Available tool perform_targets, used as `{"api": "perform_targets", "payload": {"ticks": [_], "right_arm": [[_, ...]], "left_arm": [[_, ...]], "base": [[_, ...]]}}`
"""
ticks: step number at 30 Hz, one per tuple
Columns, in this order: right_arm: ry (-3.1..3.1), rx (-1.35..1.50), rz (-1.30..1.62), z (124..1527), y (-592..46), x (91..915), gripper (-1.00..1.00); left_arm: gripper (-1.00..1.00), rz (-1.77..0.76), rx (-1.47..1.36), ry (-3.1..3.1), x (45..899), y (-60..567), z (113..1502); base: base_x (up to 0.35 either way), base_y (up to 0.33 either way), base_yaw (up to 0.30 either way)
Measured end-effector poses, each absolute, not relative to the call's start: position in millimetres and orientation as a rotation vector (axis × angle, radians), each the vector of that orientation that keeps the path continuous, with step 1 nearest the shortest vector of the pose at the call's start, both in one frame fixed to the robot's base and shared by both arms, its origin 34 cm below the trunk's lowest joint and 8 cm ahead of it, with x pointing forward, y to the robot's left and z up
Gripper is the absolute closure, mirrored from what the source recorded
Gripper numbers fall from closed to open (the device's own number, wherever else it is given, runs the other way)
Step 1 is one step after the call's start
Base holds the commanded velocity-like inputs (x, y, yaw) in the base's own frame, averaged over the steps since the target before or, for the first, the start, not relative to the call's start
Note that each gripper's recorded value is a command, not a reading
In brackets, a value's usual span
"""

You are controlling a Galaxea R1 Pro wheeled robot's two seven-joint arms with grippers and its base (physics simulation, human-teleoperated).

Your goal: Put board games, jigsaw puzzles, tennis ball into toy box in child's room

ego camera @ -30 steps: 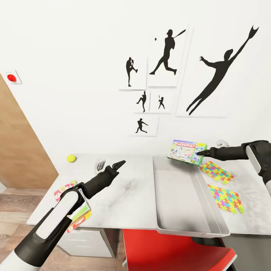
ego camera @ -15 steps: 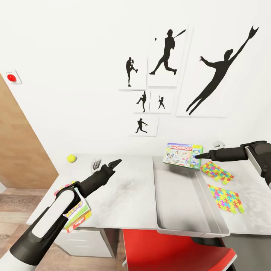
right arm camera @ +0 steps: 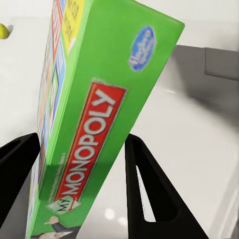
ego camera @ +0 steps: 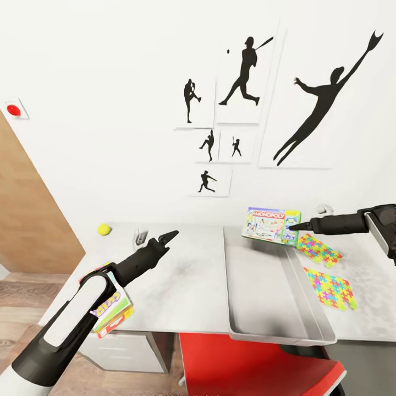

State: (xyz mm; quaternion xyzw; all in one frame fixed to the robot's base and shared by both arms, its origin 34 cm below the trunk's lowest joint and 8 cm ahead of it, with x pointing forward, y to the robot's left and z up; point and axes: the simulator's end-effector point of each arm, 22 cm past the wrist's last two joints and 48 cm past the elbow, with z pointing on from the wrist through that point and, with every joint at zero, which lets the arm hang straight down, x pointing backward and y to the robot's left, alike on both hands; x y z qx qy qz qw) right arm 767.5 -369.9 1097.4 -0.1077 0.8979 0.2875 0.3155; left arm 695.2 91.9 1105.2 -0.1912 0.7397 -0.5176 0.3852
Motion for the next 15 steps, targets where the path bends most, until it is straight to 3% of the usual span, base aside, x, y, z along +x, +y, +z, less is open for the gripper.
{"api": "perform_targets", "payload": {"ticks": [15], "right_arm": [[2.375,-0.29,0.771,1089.4,-362.3,775.9,1.0]], "left_arm": [[-1.0,-1.431,-0.414,1.868,724.9,92.9,1166.9]], "base": [[0.0,0.0,0.0]]}}
